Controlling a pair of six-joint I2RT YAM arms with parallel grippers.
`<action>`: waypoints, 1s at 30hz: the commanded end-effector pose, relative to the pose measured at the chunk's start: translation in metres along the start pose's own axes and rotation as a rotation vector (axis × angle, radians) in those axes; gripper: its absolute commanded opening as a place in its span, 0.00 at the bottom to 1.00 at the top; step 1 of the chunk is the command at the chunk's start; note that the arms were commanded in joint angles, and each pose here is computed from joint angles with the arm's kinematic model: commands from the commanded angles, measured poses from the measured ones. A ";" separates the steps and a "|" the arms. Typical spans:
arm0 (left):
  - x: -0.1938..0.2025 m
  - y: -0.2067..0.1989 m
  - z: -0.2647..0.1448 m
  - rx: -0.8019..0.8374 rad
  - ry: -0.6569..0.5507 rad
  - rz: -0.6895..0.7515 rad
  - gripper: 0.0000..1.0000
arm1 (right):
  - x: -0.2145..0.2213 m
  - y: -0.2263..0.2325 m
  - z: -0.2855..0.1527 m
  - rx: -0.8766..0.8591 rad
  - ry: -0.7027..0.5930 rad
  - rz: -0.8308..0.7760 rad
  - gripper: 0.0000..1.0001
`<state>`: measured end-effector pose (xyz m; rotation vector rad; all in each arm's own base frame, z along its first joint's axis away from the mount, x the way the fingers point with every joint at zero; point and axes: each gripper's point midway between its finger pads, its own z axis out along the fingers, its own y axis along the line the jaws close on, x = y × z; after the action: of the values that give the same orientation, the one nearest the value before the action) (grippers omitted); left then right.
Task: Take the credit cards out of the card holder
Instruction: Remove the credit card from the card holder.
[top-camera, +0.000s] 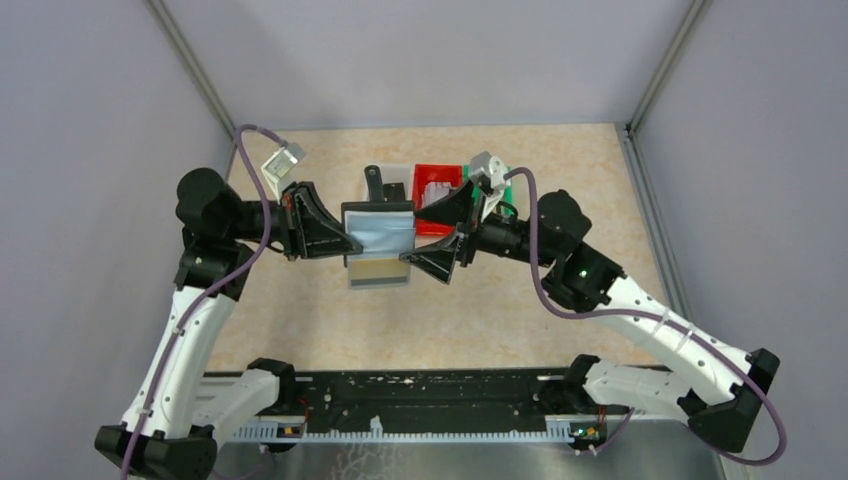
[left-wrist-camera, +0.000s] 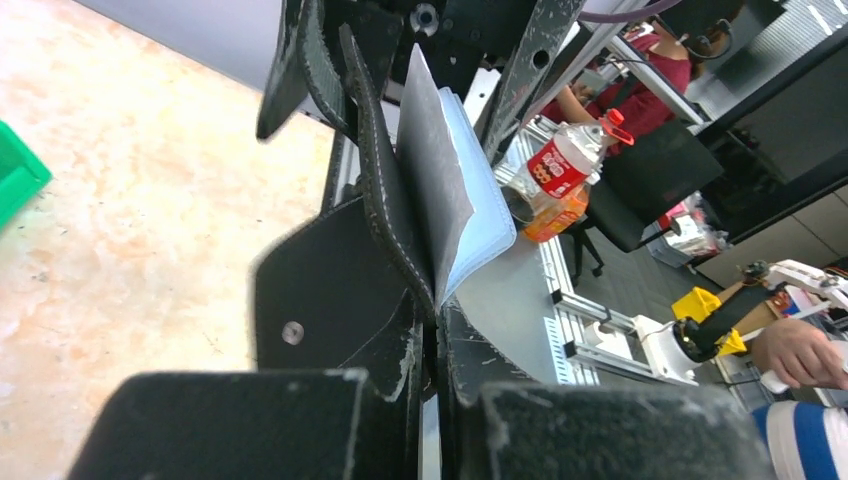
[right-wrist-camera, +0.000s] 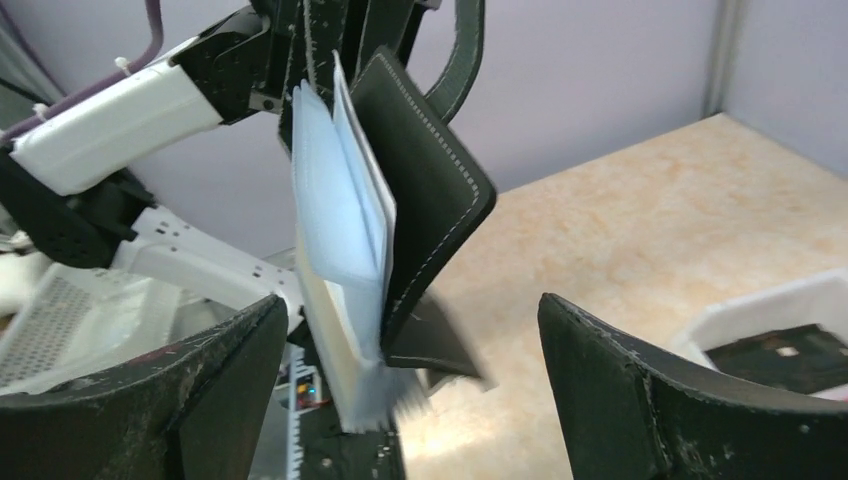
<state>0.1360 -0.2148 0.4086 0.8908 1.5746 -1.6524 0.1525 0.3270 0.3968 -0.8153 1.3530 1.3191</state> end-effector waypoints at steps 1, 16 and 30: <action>-0.003 -0.019 -0.001 0.053 0.017 0.004 0.00 | -0.049 -0.004 -0.022 0.114 -0.060 -0.234 0.96; 0.003 -0.025 -0.003 0.098 0.067 0.005 0.00 | -0.042 0.033 0.003 -0.167 -0.061 -0.131 0.99; 0.000 -0.020 -0.002 0.075 0.035 0.027 0.00 | -0.033 0.036 0.024 -0.239 -0.029 0.061 0.16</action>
<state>0.1171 -0.2108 0.4151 0.9755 1.5783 -1.7439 0.1353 0.3525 0.4162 -0.9534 1.2730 1.5013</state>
